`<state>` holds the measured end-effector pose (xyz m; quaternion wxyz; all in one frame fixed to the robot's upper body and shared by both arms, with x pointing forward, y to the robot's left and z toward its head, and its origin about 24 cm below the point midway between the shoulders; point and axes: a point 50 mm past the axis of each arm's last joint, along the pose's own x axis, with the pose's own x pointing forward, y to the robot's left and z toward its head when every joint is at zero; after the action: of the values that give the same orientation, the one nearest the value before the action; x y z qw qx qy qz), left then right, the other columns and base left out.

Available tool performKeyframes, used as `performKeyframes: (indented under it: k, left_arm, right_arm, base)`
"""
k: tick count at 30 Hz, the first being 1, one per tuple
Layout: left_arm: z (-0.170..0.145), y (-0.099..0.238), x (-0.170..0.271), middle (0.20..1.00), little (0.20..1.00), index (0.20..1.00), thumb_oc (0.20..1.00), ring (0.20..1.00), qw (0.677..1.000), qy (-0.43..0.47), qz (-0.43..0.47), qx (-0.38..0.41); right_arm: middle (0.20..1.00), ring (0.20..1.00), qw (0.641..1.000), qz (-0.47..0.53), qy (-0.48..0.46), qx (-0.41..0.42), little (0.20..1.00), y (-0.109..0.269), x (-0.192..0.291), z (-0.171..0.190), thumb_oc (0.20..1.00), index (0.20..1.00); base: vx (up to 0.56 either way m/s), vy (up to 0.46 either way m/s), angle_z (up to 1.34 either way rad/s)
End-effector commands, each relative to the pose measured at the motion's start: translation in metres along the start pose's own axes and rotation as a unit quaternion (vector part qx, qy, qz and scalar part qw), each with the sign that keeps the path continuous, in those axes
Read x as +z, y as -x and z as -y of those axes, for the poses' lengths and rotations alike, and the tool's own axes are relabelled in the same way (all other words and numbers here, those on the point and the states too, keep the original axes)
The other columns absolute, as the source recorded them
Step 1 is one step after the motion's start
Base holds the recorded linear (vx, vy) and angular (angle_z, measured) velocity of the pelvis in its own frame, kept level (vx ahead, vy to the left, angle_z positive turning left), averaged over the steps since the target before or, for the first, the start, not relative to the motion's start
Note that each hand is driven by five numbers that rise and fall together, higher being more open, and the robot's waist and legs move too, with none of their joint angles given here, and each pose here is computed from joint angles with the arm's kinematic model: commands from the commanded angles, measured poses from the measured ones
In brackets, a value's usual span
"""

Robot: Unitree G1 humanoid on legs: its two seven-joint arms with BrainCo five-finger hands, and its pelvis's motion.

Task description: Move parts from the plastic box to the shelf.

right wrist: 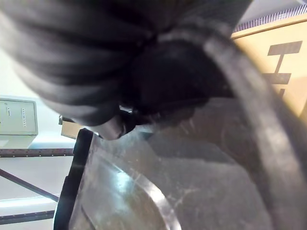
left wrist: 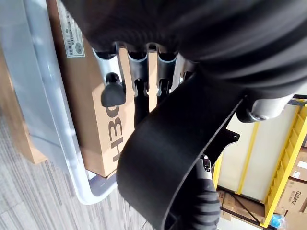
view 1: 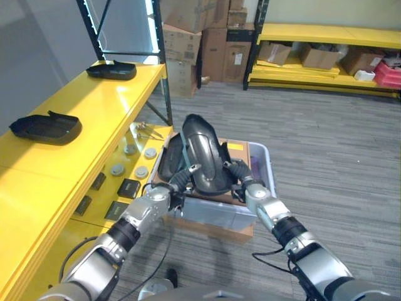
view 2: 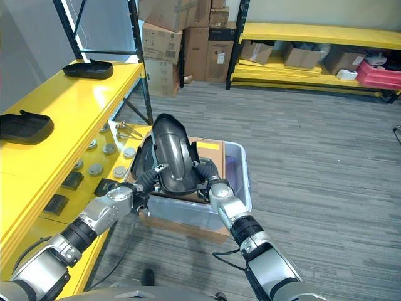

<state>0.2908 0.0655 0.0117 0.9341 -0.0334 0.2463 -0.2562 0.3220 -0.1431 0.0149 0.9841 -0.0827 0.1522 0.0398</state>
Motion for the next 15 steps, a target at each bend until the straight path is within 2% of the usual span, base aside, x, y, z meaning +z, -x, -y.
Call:
performKeyframes:
  k: [1,2,3,9,15]
  left_arm:
    - [0.052,-0.015,0.075,0.200,0.200,0.200,0.200,0.200,0.985,-0.054,0.142,-0.080]
    - [0.052,-0.015,0.075,0.200,0.200,0.200,0.200,0.200,0.985,-0.053,0.146,-0.075]
    - [0.051,-0.014,0.076,0.200,0.200,0.200,0.200,0.200,0.985,-0.053,0.148,-0.072]
    - [0.039,-0.010,0.082,0.200,0.200,0.200,0.200,0.200,0.981,-0.068,0.179,-0.037]
    - [0.019,-0.003,0.081,0.200,0.200,0.200,0.200,0.200,0.979,-0.058,0.194,-0.001]
  right_arm:
    - [0.241,0.241,0.994,0.075,-0.034,0.065,0.241,-0.010,0.043,-0.033,0.241,0.241]
    - [0.696,0.696,0.994,0.076,-0.047,0.064,0.696,-0.010,0.044,-0.033,0.696,0.696]
    - [1.000,1.000,0.994,0.077,-0.053,0.064,1.000,-0.010,0.044,-0.034,1.000,1.000]
    - [1.000,1.000,0.975,0.075,-0.194,0.074,1.000,-0.008,0.051,-0.039,1.000,1.000]
    - [1.000,1.000,0.956,0.117,-0.264,0.058,1.000,-0.005,0.059,-0.025,1.000,1.000]
  base:
    - [0.00,0.000,0.00]
    - [0.00,0.000,0.00]
    - [0.00,0.000,0.00]
    - [0.00,0.000,0.00]
    - [0.00,0.000,0.00]
